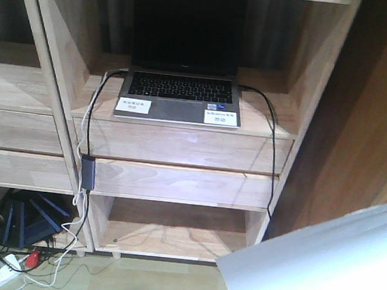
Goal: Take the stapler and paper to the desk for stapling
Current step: 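Drive the base away from the shelf toward the wooden desk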
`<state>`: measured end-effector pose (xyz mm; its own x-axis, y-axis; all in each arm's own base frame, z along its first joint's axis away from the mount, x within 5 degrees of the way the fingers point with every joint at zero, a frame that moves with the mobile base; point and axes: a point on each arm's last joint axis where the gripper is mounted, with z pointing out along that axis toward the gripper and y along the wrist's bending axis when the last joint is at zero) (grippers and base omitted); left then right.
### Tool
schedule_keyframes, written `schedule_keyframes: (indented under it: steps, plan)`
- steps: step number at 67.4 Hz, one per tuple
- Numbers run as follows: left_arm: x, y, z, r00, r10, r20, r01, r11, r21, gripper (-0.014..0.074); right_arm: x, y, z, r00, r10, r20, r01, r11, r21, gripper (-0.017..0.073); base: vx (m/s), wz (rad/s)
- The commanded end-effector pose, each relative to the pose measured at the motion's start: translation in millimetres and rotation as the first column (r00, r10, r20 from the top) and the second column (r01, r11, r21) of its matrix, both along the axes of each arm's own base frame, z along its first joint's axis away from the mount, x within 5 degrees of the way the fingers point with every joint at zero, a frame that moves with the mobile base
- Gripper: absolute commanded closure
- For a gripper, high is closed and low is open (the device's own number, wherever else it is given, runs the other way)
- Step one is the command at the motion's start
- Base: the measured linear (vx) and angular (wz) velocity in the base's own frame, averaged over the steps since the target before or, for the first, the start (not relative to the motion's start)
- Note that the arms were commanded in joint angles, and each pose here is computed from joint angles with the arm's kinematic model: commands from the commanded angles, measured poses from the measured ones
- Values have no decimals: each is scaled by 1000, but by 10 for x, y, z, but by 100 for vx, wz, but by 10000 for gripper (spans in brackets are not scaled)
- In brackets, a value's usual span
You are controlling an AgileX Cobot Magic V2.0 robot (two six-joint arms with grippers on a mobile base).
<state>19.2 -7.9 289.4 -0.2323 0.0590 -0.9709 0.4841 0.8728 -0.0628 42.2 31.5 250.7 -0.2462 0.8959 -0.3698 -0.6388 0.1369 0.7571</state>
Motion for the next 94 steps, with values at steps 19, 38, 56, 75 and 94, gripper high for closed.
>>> schedule_keyframes:
  steps: [19, 38, 56, 75, 94]
  plan:
    - [2, -8, 198, 993, -6, 116, 14, 997, -70, 600, -18, 2, 28, 999, 15, 40, -15, 1000, 20, 561, -8, -6]
    - [2, -8, 198, 993, -6, 116, 14, 997, -70, 600, -18, 2, 28, 999, 15, 40, -15, 1000, 20, 561, 2, 16]
    - [2, -8, 198, 993, -6, 116, 14, 997, -70, 600, -20, 2, 30, 999, 15, 43, -16, 1000, 20, 561, 4, 41]
    - [2, -8, 198, 993, -6, 116, 14, 997, -70, 600, -20, 2, 30, 999, 15, 43, -16, 1000, 20, 561, 4, 60]
    - [2, -8, 198, 993, -6, 116, 14, 997, -70, 600, -20, 2, 30, 999, 15, 43, -16, 1000, 20, 561, 6, 61]
